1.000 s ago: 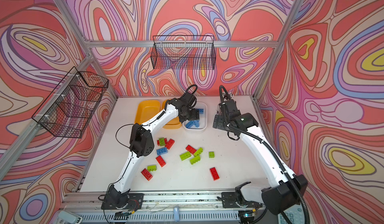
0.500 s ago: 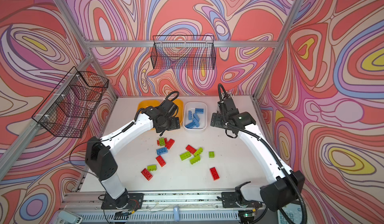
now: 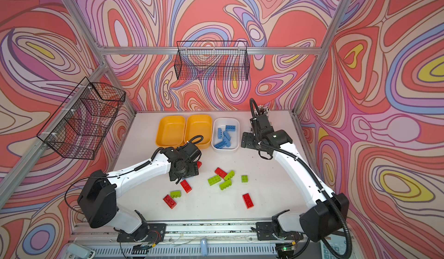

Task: Sort the legos into containers by color
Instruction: 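Return the left gripper to the pile and grasp a blue brick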

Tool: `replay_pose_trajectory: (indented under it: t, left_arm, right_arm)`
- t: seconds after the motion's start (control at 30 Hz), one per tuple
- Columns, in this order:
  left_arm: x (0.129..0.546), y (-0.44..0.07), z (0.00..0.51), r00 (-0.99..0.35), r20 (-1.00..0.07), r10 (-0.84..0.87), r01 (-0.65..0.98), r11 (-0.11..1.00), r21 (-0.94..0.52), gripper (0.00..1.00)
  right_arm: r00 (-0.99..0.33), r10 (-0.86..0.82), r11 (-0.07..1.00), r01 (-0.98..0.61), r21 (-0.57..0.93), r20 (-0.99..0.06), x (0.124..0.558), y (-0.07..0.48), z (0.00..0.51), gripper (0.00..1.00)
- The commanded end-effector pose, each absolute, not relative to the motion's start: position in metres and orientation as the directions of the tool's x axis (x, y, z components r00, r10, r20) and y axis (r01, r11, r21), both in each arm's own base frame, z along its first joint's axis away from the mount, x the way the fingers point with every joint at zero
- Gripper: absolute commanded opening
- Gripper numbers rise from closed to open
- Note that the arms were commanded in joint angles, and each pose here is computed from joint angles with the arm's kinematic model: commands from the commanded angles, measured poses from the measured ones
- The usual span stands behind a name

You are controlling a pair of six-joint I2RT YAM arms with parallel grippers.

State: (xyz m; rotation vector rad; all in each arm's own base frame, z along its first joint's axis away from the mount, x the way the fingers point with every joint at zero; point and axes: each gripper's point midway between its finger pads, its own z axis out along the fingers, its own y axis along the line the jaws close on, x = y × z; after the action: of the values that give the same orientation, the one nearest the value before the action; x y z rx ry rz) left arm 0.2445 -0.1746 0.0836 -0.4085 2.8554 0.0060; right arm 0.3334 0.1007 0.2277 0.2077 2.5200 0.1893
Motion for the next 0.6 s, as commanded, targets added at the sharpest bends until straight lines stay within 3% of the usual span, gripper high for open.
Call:
replay_pose_trajectory:
  t: [0.0,0.57]
  left_arm:
    - [0.253,-0.177,0.07,-0.907,-0.271,-0.322,-0.323,0.945,-0.04,0.92]
    - [0.269,-0.165,0.03,-0.922,-0.226,-0.314,-0.328,0.944,0.026,0.91]
  right_arm:
    - [-0.804,0.204,0.974,0.108,0.199,-0.558,0.325,0.099,0.229,0.98]
    - [-0.792,0.216,0.974,0.13,0.187,-0.571,0.317,0.091,0.238,0.98]
